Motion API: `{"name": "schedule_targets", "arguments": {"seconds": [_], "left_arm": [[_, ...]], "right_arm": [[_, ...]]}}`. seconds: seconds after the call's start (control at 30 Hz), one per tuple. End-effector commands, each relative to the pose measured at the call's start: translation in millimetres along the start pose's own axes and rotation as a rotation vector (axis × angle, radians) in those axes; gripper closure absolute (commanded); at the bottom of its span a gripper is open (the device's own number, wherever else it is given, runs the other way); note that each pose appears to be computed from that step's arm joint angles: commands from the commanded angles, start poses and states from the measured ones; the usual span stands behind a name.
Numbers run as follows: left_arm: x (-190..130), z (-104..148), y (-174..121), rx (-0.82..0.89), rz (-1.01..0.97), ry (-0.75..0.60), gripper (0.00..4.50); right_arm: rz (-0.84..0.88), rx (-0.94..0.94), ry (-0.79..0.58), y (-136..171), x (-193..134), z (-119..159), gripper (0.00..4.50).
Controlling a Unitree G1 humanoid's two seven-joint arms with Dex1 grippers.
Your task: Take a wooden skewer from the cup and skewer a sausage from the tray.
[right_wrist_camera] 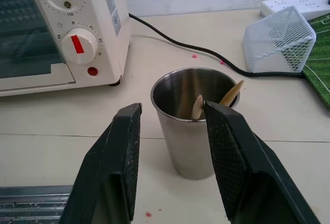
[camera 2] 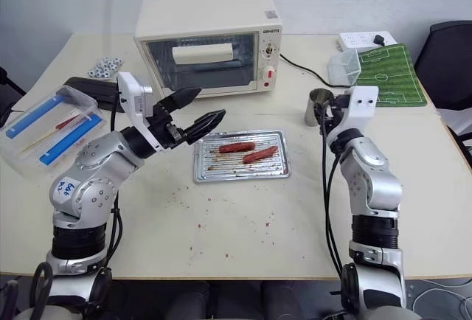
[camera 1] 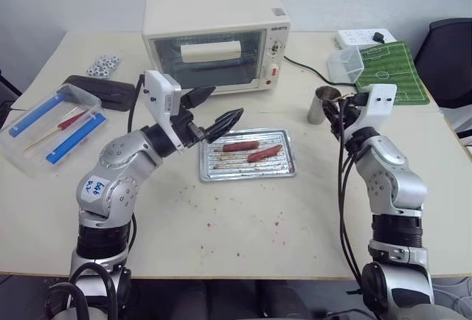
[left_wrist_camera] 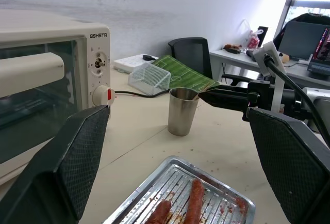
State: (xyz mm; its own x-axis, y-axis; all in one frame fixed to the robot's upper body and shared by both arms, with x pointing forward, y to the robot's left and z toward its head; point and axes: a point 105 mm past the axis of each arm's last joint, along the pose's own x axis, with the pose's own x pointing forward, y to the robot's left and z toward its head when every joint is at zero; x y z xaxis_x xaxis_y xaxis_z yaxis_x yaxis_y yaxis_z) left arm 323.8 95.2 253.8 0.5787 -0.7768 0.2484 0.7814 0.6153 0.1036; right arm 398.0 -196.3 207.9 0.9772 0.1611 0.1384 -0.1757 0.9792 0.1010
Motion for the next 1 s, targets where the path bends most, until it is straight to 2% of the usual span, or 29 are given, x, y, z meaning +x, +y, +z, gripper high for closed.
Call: {"name": "schedule_targets", "arguments": {"seconds": [0.03, 0.47, 0.83, 0.93, 1.0], "left_arm": [[1, 13, -4, 0.046, -0.018, -0.043, 0.0], [1, 13, -6, 0.048, -0.02, -0.043, 0.0], [2, 13, -5, 0.044, -0.019, -0.044, 0.0], [2, 13, -5, 0.043, -0.019, -0.046, 0.0], [2, 14, -5, 0.041, -0.018, -0.049, 0.0]], "right_arm": [[0.002, -0.009, -0.054, -1, -1, 14, 2.52], [-0.014, -0.024, -0.061, -11, 5, 15, 2.52], [0.004, -0.021, -0.088, -6, 8, 22, 2.52], [0.011, -0.017, -0.085, -5, 8, 20, 3.16], [0.013, -0.018, -0.085, -5, 9, 20, 3.77]]}}
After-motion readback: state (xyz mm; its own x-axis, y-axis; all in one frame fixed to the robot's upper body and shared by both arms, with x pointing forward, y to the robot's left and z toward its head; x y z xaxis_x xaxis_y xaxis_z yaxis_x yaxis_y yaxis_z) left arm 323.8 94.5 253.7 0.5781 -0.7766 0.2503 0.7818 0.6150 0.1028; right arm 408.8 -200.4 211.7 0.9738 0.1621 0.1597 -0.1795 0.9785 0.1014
